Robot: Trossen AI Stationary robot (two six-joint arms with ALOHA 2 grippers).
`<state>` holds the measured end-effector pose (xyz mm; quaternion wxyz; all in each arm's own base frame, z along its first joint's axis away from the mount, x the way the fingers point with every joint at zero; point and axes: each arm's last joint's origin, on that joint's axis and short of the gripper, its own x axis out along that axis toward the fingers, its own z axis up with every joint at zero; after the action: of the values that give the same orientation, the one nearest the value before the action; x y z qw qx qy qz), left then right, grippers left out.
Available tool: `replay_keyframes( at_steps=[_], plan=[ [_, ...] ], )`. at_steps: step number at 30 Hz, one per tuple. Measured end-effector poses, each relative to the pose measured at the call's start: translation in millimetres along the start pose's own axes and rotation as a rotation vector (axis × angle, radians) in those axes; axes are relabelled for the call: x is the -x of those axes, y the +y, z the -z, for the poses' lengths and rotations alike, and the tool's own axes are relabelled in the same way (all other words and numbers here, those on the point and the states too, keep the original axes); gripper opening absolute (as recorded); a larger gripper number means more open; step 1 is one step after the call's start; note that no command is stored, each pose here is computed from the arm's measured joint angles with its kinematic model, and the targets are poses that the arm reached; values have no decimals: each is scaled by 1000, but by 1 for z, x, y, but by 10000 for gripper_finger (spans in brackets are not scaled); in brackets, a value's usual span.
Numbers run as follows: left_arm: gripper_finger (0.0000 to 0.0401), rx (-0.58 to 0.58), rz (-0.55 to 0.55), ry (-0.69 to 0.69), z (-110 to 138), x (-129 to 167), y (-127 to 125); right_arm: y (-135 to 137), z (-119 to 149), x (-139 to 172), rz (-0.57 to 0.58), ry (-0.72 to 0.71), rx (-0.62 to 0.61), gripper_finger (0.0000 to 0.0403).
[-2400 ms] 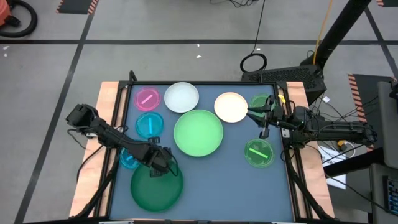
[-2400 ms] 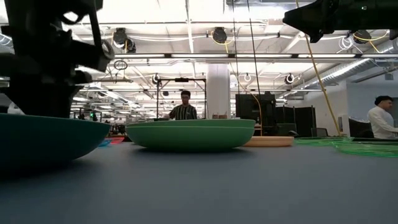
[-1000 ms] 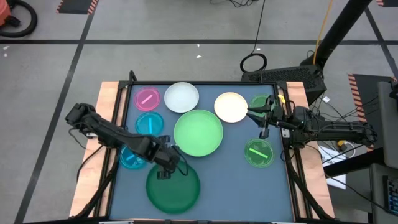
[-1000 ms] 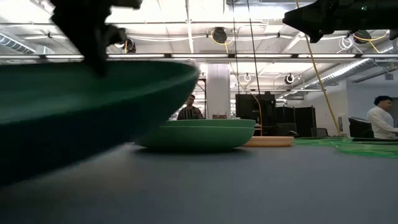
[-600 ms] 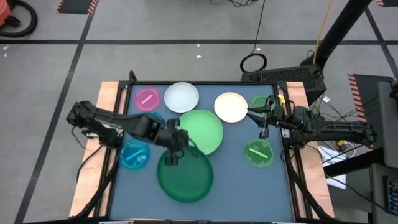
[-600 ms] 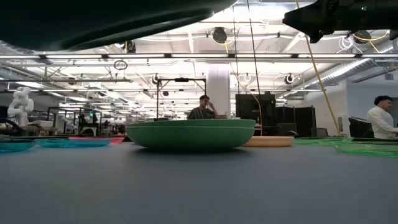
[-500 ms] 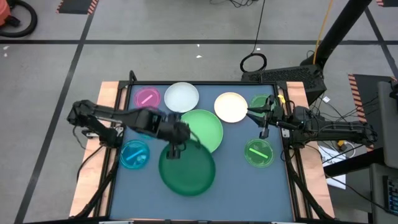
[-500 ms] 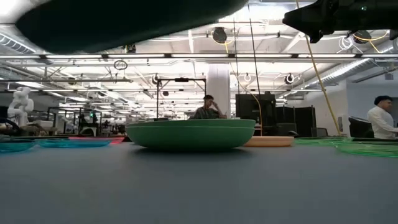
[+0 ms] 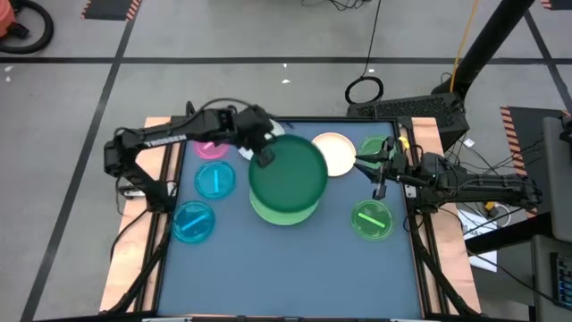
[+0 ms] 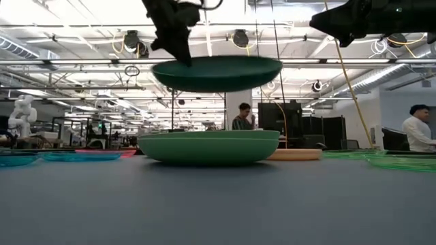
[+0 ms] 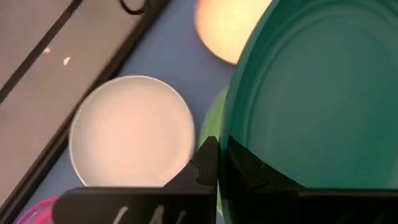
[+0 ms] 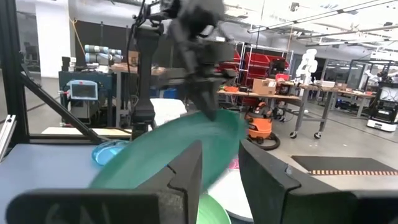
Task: Stack plastic plates
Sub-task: Stack the green plate on top of the light green plate
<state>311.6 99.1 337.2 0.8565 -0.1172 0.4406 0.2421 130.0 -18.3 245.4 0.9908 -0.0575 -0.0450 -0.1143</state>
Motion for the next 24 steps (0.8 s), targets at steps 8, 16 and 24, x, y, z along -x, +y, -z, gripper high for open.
replay_keyframes(
  at_steps=[8, 16, 24],
  plan=[
    [10, 41, 1, 108, -1, -38, 16, 0, 1, 0, 2, 14, 4, 98],
    [10, -10, -4, 216, 4, -79, 8, -2, 5, 0, 76, 58, 13, 98],
    [35, -44, -7, 259, 8, -96, 5, -2, 5, 0, 73, 56, 12, 98]
  ],
)
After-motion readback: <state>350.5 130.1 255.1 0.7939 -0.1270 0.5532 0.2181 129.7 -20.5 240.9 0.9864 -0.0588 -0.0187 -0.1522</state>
